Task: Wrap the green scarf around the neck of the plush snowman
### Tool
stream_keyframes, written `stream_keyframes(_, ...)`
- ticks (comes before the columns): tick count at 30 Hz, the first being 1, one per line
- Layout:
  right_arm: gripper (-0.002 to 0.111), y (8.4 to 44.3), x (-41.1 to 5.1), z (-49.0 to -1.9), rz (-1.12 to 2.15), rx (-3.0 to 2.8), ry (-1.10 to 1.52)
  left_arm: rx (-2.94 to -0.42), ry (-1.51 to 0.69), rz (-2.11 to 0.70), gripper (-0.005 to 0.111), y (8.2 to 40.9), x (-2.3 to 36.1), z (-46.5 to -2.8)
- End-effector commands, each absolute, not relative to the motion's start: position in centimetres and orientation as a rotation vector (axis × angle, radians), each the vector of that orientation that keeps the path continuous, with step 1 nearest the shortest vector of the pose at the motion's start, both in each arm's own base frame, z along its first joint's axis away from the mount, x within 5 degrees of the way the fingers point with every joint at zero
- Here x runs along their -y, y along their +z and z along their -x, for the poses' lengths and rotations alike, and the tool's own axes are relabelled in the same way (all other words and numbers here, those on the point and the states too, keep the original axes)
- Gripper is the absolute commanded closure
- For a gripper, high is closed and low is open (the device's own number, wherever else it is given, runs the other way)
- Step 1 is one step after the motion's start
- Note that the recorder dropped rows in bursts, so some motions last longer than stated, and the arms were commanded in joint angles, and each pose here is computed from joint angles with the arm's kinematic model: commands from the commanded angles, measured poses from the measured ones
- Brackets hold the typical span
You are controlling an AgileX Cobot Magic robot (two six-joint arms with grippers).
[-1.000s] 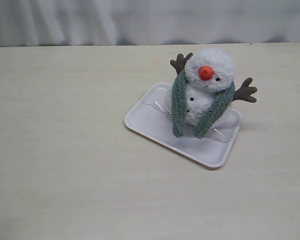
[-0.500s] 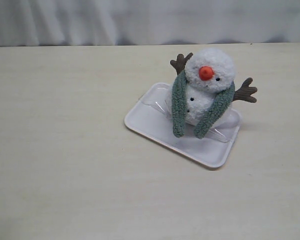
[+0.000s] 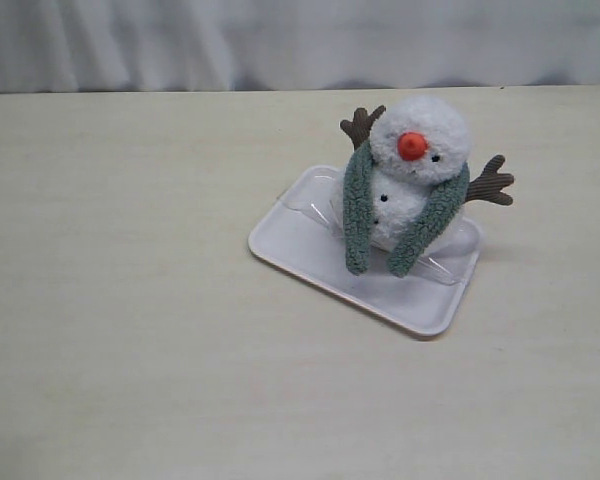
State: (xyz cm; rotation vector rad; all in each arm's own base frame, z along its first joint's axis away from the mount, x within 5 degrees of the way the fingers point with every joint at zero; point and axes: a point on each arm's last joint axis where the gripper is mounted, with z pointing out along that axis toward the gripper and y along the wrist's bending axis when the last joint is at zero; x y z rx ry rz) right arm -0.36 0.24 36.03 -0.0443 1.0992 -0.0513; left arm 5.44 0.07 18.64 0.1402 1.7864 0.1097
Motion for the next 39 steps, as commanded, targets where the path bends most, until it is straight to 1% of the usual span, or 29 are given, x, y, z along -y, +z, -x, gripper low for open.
stream_keyframes(1, 0.104, 33.0, 0.0, -1.5, 0.046, -1.195, -0.161, -1.783, 0.109, -0.139, 0.107, 18.6, -0.1, -5.4)
stream_keyframes(9, 0.104, 25.7, 0.3, -4.5, 0.087, -1.428, -0.202, -1.783, 0.109, -0.139, 0.107, 18.6, -0.1, -5.4)
stream_keyframes(15, 0.104, 20.4, 0.4, -5.6, 0.087, -1.586, -0.182, -1.783, 0.109, -0.139, 0.107, 18.6, -0.1, -5.4)
stream_keyframes(20, 0.104, 19.3, 0.4, -5.6, 0.088, -1.703, -0.175, -1.783, 0.109, -0.139, 0.107, 18.6, -0.1, -5.4)
stream_keyframes(23, 0.104, 18.3, 0.4, -5.4, 0.037, -1.814, -0.129, -1.783, 0.109, -0.139, 0.107, 18.6, -0.1, -5.4)
stream_keyframes(39, 0.104, 18.2, 0.4, -5.3, -0.023, -1.83, -0.083, -1.783, 0.107, -0.137, 0.107, 18.6, -0.1, -5.4)
